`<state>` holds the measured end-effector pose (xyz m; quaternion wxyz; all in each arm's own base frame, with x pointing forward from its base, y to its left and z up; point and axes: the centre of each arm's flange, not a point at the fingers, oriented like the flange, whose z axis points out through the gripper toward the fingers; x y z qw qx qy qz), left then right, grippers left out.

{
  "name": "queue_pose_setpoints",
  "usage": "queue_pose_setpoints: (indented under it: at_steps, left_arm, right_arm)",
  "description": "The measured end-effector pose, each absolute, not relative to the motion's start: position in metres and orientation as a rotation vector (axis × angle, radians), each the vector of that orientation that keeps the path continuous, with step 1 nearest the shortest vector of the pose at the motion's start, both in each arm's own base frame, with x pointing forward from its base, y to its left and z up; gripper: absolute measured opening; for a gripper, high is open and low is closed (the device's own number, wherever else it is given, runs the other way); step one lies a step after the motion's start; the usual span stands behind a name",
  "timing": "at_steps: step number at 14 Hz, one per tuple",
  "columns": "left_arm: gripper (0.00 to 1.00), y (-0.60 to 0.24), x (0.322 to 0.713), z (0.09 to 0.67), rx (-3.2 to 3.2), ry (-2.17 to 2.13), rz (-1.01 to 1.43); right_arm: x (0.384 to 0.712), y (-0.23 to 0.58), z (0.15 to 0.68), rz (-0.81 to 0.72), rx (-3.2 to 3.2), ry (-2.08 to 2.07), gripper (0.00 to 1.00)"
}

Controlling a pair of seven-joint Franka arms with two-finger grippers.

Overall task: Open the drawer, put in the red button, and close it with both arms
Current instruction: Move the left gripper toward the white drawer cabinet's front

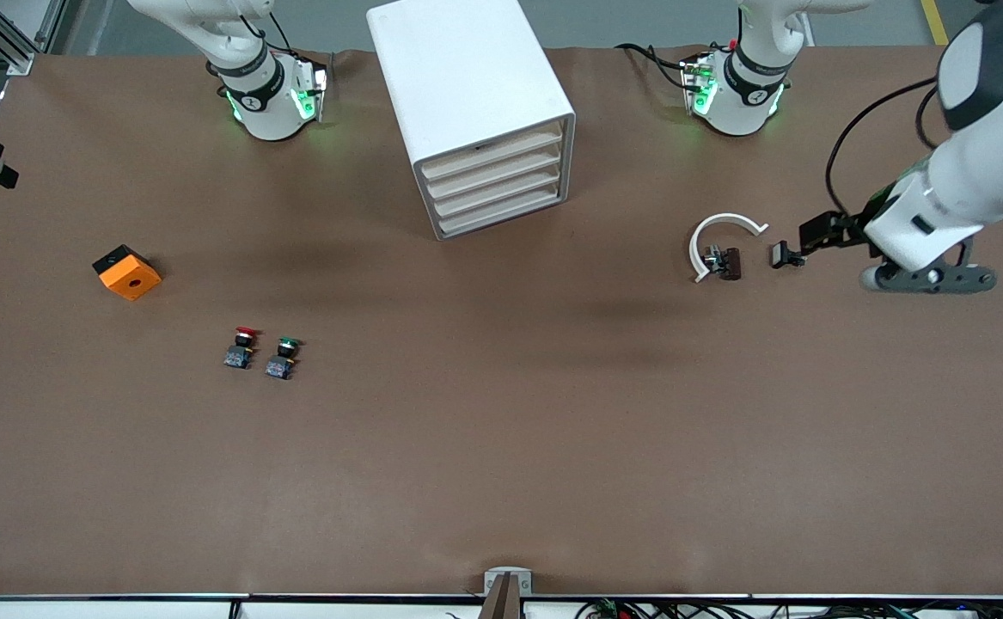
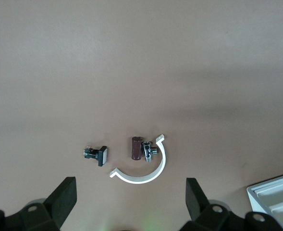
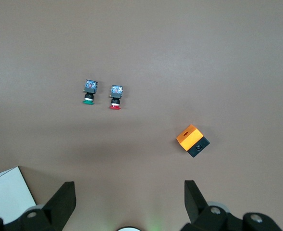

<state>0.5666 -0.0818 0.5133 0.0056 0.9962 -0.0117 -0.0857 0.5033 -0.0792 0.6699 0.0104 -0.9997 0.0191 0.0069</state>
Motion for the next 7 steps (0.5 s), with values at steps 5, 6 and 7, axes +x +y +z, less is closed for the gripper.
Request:
queue_pose_setpoints:
  at_steps: [5,6,7]
  left_arm:
    - [1.0,-0.111,0.589,0.423,3.111,0.085,-0.449]
    - [1.0,-0.114,0.591,0.413,3.11,0.111,-0.473]
    - [1.0,-0.117,0.592,0.404,3.111,0.144,-0.493]
  right_arm:
    - [0.503,-0.079,0.67,0.021,-3.12,0.06,1.0]
    - [0.503,-0.079,0.67,0.021,-3.12,0.06,1.0]
    - [0.503,-0.079,0.67,0.021,-3.12,0.06,1.0]
